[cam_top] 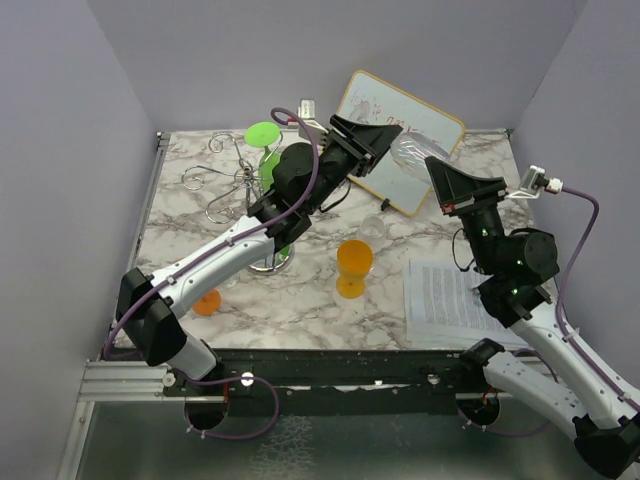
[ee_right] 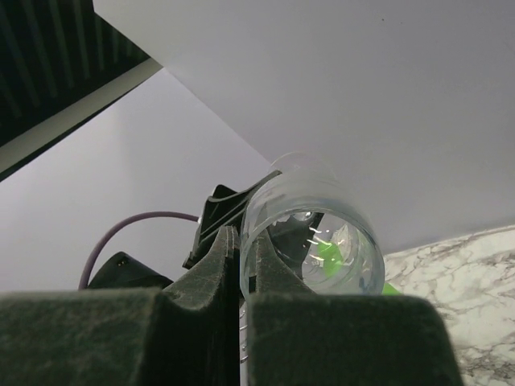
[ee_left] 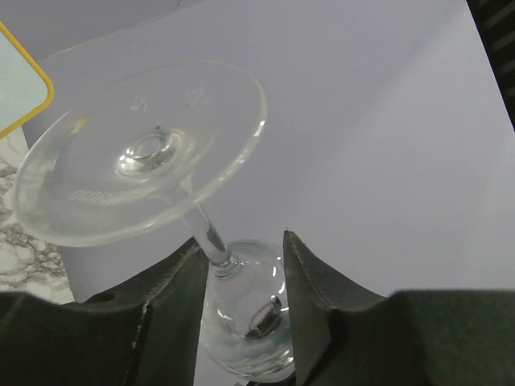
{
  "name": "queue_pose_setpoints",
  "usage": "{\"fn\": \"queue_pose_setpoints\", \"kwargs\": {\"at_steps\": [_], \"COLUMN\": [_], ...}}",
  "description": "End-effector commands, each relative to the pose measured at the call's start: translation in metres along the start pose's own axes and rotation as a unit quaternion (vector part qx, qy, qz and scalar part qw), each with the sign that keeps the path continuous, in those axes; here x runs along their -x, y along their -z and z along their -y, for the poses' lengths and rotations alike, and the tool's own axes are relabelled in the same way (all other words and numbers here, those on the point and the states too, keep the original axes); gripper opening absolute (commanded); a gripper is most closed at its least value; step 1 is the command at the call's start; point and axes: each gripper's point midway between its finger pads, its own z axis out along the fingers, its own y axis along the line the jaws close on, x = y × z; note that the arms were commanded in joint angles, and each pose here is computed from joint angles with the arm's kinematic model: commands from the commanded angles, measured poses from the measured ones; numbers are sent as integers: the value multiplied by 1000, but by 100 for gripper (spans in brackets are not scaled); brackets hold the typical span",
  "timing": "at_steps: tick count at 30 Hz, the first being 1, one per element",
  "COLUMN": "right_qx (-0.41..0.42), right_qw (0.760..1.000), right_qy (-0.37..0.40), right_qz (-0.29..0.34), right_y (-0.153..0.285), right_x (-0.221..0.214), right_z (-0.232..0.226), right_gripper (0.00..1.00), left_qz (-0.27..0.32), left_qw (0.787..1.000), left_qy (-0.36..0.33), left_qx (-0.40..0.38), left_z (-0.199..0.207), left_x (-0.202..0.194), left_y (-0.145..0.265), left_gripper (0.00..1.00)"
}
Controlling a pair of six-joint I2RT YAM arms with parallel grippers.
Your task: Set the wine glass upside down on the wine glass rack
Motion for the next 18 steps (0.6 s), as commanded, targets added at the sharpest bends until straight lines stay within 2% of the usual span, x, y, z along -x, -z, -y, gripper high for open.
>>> {"fn": "queue_pose_setpoints", "kwargs": {"at_steps": [1,7,10,11,15,18], "right_qx": [37,29,24,18,-12,-14], "right_qw": [999,999,999,999,999,999], "right_qy": [-19,-28,-32,-32,-25,-8], "right_qz": [0,-7,-10,-13,-22,-34], "right_y": [2,4,6,6,10,15], "right_x": [0,-6,-7,-7,-7,-5], "right_z": [-14,-7,-5,-4,2,-1], "right_gripper": [1,1,5,11,47,61], "left_qz": [7,8,7,5,8,11], "left_qw": [999,999,998,998,995,987], "left_qy": [36,23,6,-2,-58,-123], "left_qx": [-36,-47,-58,-63,-83,-102], "left_z": [27,33,37,39,48,60], "left_x": [2,4,3,3,4,7], "left_y": [-5,-4,-4,-4,-2,-2], "left_gripper": [37,2,0,0,0,0]}}
